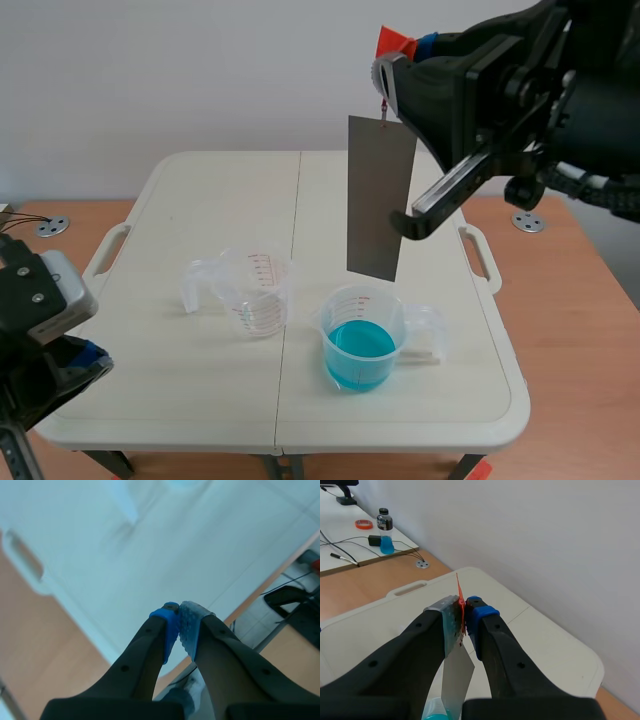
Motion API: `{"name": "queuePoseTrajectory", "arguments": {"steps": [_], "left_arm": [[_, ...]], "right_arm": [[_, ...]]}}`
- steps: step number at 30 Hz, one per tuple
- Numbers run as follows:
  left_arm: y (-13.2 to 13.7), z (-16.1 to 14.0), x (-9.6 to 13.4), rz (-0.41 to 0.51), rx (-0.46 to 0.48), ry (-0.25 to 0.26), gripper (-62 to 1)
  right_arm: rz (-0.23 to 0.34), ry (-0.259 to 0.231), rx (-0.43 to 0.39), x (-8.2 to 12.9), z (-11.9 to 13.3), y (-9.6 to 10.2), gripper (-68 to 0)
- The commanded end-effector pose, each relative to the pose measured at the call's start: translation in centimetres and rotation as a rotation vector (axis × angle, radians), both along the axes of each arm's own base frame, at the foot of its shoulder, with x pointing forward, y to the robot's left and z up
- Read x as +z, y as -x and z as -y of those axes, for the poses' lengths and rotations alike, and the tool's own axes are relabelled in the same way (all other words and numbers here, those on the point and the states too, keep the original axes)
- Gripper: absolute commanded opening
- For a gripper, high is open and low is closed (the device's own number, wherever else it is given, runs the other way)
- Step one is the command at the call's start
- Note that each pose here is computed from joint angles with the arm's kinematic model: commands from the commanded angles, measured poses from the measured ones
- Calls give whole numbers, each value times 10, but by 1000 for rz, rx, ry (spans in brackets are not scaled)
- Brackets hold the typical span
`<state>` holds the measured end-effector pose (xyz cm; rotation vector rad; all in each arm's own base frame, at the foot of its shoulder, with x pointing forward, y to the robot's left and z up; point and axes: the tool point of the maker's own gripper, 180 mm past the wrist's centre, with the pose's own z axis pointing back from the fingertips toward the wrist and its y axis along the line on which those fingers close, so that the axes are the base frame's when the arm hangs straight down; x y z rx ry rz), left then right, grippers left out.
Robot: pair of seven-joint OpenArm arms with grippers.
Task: Hold the metal plate by the orange handle, dip it into the blue solution, take it out and point at it, then put the plate back in the beaker on the left.
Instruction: 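Point at the plate with the left hand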
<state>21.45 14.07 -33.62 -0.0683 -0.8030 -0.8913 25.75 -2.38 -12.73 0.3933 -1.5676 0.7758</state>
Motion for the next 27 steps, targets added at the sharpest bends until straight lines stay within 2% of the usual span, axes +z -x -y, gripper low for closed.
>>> {"name": "queuePoseTrajectory", "arguments": {"steps": [1,7,11,20,27], "left_arm": [[-4,11,6,21,-25,30,-575],[-19,47,25,52,-101,149,-575],[-26,67,37,74,-151,208,-575],[-33,100,57,99,-252,292,-575],[-42,123,59,104,-281,345,-575]], "right_arm": [[33,-19,13,10,-1,2,-660],[33,-16,8,10,1,2,-660],[33,-16,8,10,1,2,-660],[33,-16,8,10,1,2,-660],[33,-16,7,10,1,2,-660]]}}
